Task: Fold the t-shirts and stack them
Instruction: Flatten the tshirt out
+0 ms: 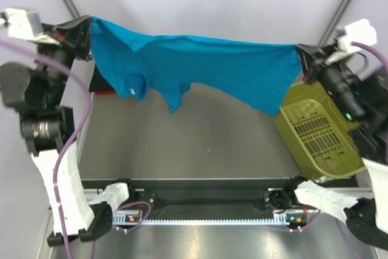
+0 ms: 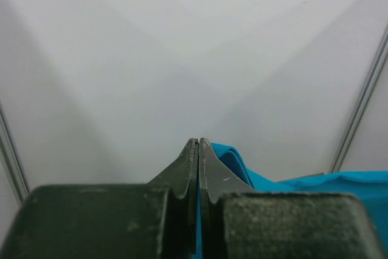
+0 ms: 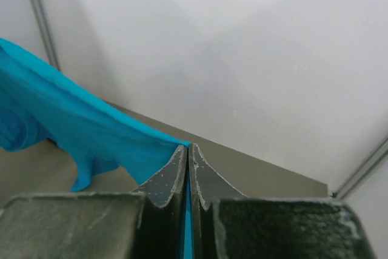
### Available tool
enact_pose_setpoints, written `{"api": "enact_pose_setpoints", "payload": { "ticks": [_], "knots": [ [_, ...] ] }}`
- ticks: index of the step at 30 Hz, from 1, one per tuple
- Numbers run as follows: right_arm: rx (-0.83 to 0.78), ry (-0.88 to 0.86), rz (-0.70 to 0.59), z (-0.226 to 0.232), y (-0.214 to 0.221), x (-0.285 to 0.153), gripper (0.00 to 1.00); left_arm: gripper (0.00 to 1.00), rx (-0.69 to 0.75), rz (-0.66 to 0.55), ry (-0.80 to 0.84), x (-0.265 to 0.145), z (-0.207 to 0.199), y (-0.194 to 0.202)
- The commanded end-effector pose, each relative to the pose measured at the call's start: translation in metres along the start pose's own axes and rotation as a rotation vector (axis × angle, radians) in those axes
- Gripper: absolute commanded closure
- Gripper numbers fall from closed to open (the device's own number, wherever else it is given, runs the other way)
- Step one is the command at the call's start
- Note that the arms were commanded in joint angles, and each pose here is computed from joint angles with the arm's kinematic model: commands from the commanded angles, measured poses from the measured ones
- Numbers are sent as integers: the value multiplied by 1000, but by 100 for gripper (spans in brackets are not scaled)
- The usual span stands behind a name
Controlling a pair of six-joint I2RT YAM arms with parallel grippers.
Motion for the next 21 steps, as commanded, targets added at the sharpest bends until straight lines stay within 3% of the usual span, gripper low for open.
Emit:
{"api": "enact_pose_setpoints", "payload": {
  "ticks": [1,7,12,17,20,21],
  "knots": [
    [88,-77,-152,3,-34,-57,100,100,116,-237,51,-53,-42,-86],
    [186,-176,-307,9,-58,-122,100,100,150,-286,101,-104,-73,-106],
    [230,-222,-344,13,-65,-143,100,100,185,-322,46,-119,-72,-117],
    [148,-156,-275,7,-53,-112,100,100,181,-247,40,-80,-52,-96],
    [80,-102,-174,6,-25,-74,100,100,166,-172,67,-47,-36,-61],
    [59,-81,-116,6,-6,-59,100,100,153,-108,70,-33,-25,-30]
  ]
}}
Point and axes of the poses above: each gripper's point midway between its finger pads, its own x axis out along the fingers, its own z axis along the line the jaws close on, y = z × x, the point moved 3 cm from there along -x, back along the fingers, and after that the axes turned 2 degrees about x, right-handed, at the moved point
